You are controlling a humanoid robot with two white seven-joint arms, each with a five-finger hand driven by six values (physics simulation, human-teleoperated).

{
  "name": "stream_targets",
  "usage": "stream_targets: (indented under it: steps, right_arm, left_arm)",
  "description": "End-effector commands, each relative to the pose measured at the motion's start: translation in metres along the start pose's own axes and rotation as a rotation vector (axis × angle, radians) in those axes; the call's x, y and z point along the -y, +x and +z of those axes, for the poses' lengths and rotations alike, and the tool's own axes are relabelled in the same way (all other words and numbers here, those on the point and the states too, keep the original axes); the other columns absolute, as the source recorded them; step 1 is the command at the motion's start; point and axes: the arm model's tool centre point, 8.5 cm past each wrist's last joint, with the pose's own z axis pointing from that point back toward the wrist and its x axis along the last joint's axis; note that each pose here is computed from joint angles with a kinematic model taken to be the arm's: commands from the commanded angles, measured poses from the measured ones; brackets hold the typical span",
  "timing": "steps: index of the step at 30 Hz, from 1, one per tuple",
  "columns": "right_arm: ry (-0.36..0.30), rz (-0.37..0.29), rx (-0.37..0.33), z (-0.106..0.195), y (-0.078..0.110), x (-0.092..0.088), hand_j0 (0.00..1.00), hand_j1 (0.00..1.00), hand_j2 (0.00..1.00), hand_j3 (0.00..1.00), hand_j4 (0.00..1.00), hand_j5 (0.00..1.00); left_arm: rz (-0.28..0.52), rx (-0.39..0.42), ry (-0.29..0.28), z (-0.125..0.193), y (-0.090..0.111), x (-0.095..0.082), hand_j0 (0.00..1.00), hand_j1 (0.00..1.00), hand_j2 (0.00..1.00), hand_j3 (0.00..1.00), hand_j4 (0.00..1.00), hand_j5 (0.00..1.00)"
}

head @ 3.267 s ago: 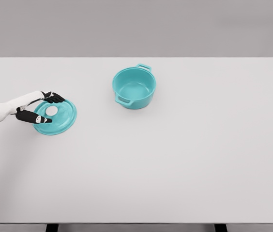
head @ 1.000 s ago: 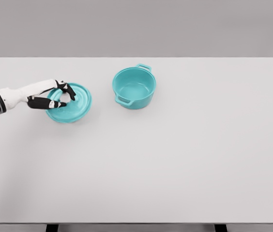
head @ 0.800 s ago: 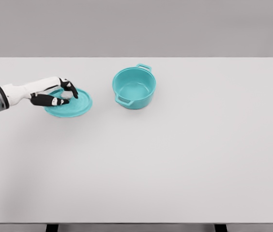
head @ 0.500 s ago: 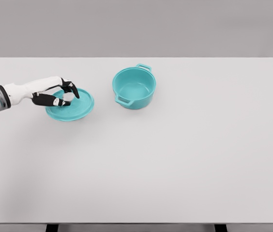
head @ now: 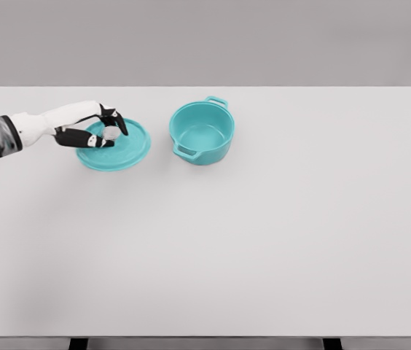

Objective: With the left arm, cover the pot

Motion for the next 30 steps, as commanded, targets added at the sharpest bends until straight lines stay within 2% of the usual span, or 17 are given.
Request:
stream_targets:
  steps: [1, 15, 21, 30]
  right_arm:
    - [0.000, 0.001, 0.000, 0.000, 0.000, 0.000, 1.00, 1.00, 1.00, 1.00, 1.00, 1.00]
    - [0.000, 0.001, 0.000, 0.000, 0.000, 0.000, 1.00, 1.00, 1.00, 1.00, 1.00, 1.00]
    - [0.000, 0.001, 0.000, 0.000, 0.000, 0.000, 1.00, 1.00, 1.00, 1.00, 1.00, 1.00]
    - [0.000, 0.001, 0.000, 0.000, 0.000, 0.000, 1.00, 1.00, 1.00, 1.00, 1.00, 1.00]
  left_arm:
    - [0.008, 0.012, 0.004, -0.004, 0.002, 0.001, 0.48, 0.48, 0.48, 0.48, 0.48, 0.48]
    - [-0.026, 0.086, 0.023, -0.033, 0.029, -0.014, 0.48, 0.48, 0.48, 0.48, 0.48, 0.48]
    - [-0.026, 0.113, 0.019, -0.050, 0.039, -0.010, 0.48, 0.48, 0.48, 0.48, 0.48, 0.48]
    - [-0.011, 0.108, 0.019, -0.070, 0.038, -0.009, 0.48, 0.48, 0.48, 0.48, 0.48, 0.48]
